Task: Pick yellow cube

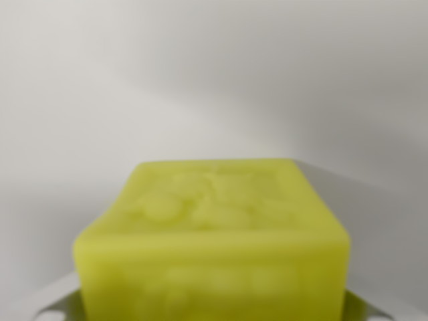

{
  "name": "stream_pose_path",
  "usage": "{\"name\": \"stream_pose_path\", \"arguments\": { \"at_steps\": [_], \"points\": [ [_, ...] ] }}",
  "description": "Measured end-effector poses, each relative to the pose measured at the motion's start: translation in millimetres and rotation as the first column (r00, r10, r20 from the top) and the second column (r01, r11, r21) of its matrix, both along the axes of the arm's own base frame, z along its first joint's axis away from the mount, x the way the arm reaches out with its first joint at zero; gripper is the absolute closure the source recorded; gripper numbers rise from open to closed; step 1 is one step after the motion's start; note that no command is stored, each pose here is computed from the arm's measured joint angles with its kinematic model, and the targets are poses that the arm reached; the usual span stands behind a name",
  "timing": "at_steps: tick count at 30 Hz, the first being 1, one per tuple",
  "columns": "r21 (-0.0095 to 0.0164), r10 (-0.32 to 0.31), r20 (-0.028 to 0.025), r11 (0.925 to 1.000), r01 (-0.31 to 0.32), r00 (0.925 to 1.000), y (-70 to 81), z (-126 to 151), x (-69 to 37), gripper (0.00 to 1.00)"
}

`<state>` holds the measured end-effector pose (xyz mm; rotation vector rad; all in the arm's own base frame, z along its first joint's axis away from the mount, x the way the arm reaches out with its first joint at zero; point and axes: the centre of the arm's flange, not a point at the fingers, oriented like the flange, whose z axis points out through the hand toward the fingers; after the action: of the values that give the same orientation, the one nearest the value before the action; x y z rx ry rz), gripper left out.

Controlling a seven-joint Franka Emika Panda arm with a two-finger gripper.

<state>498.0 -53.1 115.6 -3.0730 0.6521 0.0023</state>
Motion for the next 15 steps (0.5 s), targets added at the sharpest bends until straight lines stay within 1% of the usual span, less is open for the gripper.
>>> {"name": "stream_pose_path", "arguments": {
  "at_steps": [4, 9, 15],
  "points": [
    [-0.0002, 0.001, 0.0001, 1.0, -0.001, 1.0, 0.0, 2.1, 0.0, 1.0],
    [-0.0007, 0.001, 0.0005, 1.0, -0.001, 1.0, -0.1, 13.7, 0.2, 1.0],
    [-0.0005, 0.002, 0.0003, 1.0, -0.002, 1.0, 0.0, 28.8, 0.1, 1.0]
  ]
}}
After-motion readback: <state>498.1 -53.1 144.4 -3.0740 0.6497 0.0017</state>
